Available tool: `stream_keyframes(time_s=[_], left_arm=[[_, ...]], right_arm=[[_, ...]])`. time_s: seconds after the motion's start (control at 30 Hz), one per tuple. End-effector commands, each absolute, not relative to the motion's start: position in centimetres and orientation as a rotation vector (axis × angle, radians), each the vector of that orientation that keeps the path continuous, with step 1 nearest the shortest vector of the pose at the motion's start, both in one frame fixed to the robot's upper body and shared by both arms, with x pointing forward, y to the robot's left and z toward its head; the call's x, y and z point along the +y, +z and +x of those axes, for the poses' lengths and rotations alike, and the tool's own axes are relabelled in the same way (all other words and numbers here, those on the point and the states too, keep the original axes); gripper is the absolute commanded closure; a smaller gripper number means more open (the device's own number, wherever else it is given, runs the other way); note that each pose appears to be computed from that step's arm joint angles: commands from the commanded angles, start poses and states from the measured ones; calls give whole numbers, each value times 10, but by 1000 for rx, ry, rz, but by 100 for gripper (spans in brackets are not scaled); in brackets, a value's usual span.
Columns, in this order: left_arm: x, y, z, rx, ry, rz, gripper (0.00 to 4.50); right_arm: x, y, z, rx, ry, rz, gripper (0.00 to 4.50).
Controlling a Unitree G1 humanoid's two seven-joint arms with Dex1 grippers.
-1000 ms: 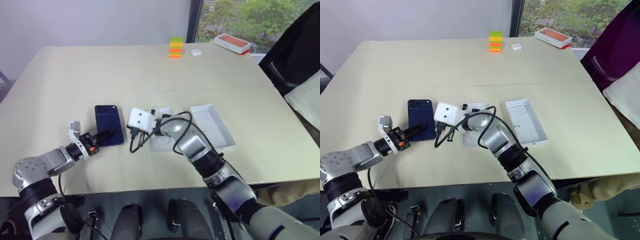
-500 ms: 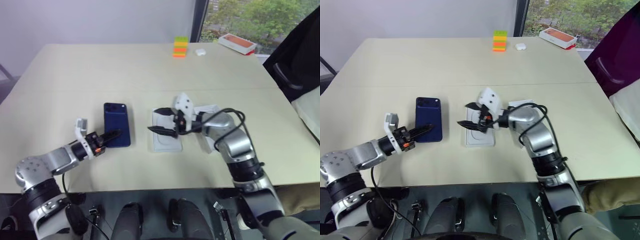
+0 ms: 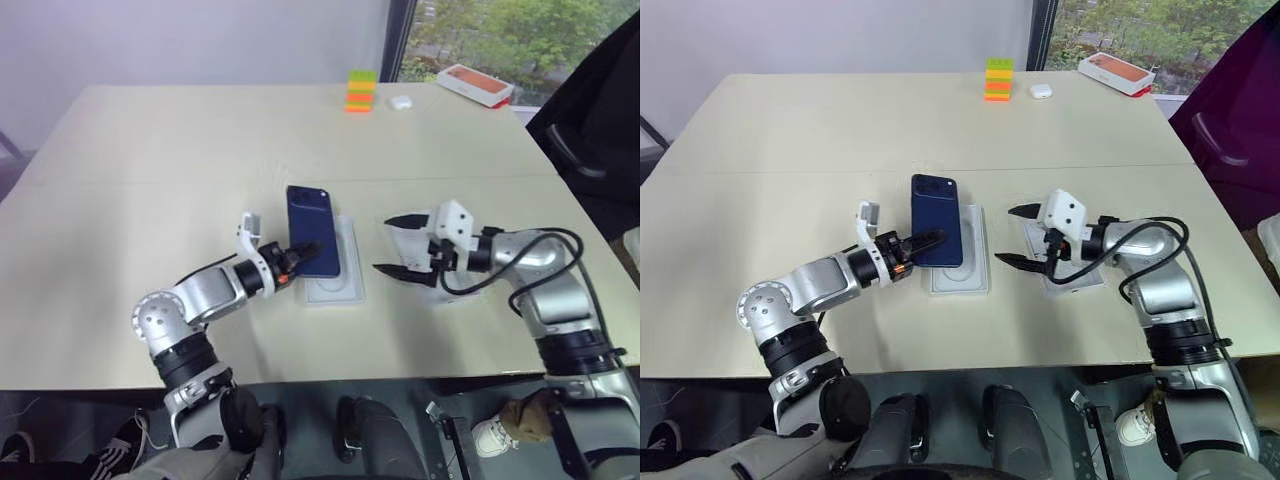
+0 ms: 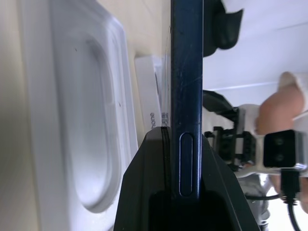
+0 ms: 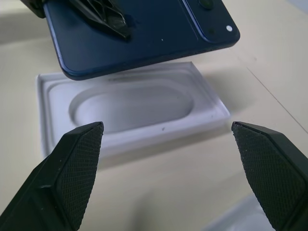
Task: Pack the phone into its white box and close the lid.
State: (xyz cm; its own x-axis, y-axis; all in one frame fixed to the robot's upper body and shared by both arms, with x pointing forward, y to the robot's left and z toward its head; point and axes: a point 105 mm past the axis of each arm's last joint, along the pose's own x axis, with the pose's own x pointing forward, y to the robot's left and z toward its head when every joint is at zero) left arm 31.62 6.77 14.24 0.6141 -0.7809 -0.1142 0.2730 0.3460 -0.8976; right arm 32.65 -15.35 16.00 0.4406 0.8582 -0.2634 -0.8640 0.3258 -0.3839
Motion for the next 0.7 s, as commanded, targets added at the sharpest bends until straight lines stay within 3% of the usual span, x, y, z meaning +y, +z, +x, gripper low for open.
stream_keyframes(time_s=[0.03, 0.7], left_arm=[[63, 152, 317, 566, -737, -970, 450], [47, 136, 310, 715, -751, -973, 450]], right_arm=[[-166, 174, 319, -45, 1132, -515, 4], [-156, 173, 320, -90, 1120, -555, 4]])
